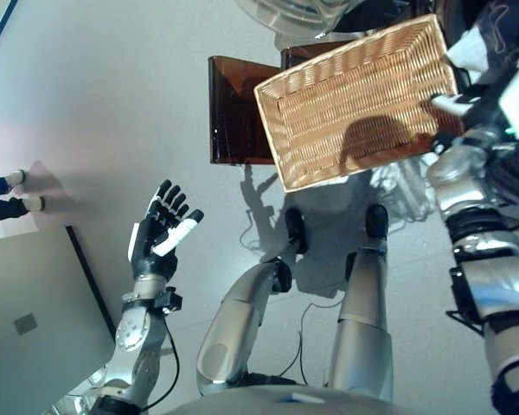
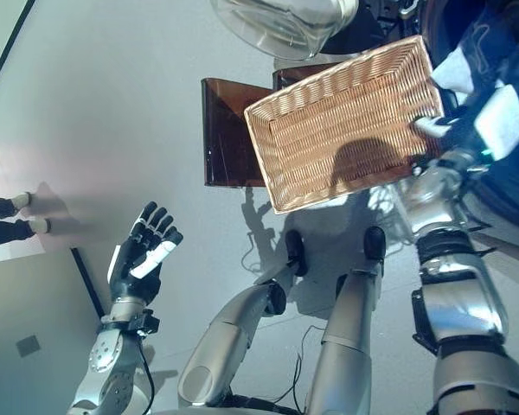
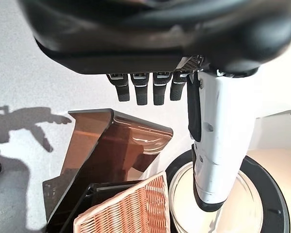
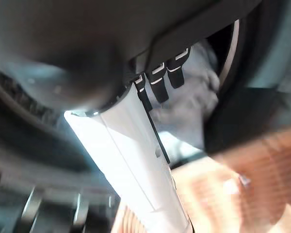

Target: Pick up the clothes and place them into the washing machine

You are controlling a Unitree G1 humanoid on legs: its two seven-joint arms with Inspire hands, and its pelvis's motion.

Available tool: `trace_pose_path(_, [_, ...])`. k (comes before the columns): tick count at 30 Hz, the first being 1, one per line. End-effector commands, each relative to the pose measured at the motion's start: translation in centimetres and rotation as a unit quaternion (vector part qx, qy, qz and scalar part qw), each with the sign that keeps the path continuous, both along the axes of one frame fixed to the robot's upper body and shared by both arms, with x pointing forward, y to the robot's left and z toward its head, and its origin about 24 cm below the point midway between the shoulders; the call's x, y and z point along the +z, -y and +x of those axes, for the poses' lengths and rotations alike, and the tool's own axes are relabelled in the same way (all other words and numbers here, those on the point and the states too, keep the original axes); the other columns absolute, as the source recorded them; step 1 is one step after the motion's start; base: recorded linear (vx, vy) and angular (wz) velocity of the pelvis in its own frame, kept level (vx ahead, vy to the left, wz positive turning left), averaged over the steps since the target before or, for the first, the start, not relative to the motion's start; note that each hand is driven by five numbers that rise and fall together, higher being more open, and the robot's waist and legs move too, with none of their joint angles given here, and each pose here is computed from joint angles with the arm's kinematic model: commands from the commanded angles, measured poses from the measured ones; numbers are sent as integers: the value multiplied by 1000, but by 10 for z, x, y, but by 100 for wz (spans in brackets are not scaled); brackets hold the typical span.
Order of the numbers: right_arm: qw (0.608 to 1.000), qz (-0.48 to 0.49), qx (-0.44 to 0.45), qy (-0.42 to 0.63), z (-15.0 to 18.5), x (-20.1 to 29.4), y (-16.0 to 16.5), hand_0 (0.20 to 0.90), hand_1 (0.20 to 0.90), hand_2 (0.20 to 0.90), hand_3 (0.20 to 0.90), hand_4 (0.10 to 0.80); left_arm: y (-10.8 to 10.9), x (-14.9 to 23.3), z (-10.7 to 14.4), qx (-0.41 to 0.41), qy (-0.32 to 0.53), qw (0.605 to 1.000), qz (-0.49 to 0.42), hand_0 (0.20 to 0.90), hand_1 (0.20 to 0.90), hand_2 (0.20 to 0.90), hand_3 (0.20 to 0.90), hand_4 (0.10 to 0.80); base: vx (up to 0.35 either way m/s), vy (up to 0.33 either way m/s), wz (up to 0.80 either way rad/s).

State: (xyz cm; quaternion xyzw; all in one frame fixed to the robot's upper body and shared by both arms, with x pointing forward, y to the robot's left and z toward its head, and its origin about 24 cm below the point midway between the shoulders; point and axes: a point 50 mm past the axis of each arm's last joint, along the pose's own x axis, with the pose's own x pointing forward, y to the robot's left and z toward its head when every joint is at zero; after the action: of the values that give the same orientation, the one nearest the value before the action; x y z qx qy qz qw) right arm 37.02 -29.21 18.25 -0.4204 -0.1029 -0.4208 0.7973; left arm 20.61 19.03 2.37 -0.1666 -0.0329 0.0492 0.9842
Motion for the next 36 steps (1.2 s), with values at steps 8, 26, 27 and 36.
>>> trace_pose_path(8, [992, -69, 95, 38, 5, 3, -53, 900, 900, 900, 900, 800, -20, 16, -8, 43, 49, 997, 32, 900, 900, 900, 900, 800, -1, 4, 0])
trace_pose_path(26, [967, -68, 160, -186, -47, -146, -74, 900, 900, 900, 900, 800, -34, -54, -11, 77, -120, 977, 158, 900, 900, 900, 900, 800, 16, -23, 0])
trace_pose_path(27, [963, -57, 166, -202, -54, -157, -76, 900, 900, 900, 900, 800, -35, -62, -13, 82, -142, 973, 166, 900, 900, 900, 900, 800, 135, -82, 4])
trace_pose_path(36, [924, 26, 191, -331, -106, -229, -79, 900, 900, 900, 900, 800, -51, -121, -42, 114, -313, 913, 235, 900, 900, 900, 900, 800, 151, -75, -8])
